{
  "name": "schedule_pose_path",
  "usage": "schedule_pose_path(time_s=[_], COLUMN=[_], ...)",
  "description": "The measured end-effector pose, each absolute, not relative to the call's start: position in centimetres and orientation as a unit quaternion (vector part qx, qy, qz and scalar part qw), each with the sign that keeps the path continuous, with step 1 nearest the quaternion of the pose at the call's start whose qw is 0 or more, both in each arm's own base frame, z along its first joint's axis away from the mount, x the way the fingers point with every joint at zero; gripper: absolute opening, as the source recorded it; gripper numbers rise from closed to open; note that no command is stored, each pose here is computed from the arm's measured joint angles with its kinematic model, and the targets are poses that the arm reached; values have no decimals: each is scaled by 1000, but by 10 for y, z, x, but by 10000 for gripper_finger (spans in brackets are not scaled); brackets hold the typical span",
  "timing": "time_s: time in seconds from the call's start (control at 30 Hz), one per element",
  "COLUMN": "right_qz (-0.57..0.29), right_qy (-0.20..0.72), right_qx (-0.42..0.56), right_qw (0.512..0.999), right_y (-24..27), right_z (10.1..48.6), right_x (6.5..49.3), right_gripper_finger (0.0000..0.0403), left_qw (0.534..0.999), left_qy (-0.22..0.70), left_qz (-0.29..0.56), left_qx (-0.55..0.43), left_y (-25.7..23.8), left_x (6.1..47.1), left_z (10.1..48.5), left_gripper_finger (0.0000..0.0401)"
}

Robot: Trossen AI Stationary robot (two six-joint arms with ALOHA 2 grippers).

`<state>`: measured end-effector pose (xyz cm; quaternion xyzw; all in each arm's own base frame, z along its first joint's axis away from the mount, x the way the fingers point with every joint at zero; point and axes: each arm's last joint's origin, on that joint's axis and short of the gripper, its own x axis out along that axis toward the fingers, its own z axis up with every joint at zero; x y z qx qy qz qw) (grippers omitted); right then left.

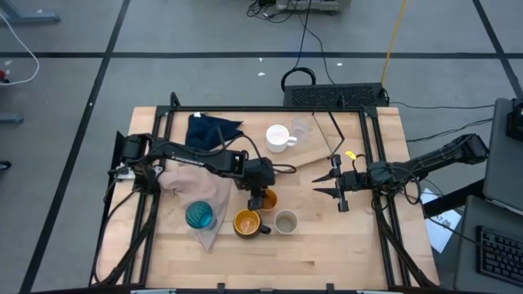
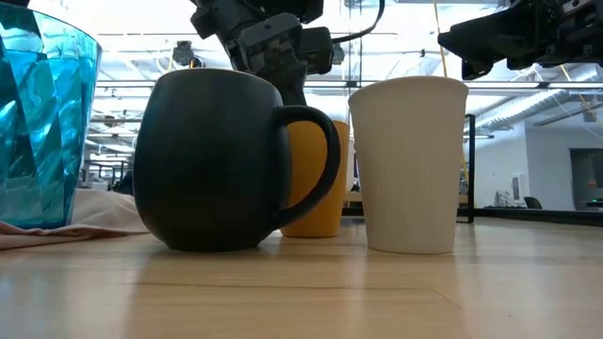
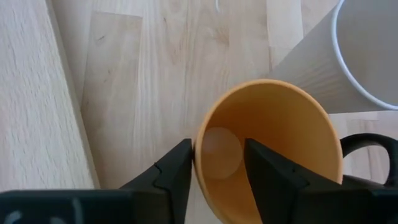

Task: Stack small to large cups/mugs on shelf
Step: Put the yellow cup on the shelf

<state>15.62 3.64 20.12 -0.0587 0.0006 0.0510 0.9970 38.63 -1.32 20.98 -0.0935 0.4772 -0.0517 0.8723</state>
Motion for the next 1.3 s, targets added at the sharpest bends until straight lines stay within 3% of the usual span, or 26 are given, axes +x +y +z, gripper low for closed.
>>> schedule_pose_path(time_s=[0.4, 0.93, 1.3], right_qz=[51, 51, 51], right_qy=[1, 0, 1], right_qx=[-60, -61, -61], right_qw=[997, 997, 997], right_y=[36, 36, 36], right_z=[201, 201, 201], right_x=[156, 156, 156], right_gripper_finger=[100, 100, 100], left_qw=[873, 878, 894], left_qy=[476, 462, 441], left_qz=[-43, -48, -56], left_qx=[-102, -116, -60], left_y=[-2, 6, 5], left_x=[387, 391, 401], left_z=[210, 220, 271], left_gripper_finger=[11, 3, 2])
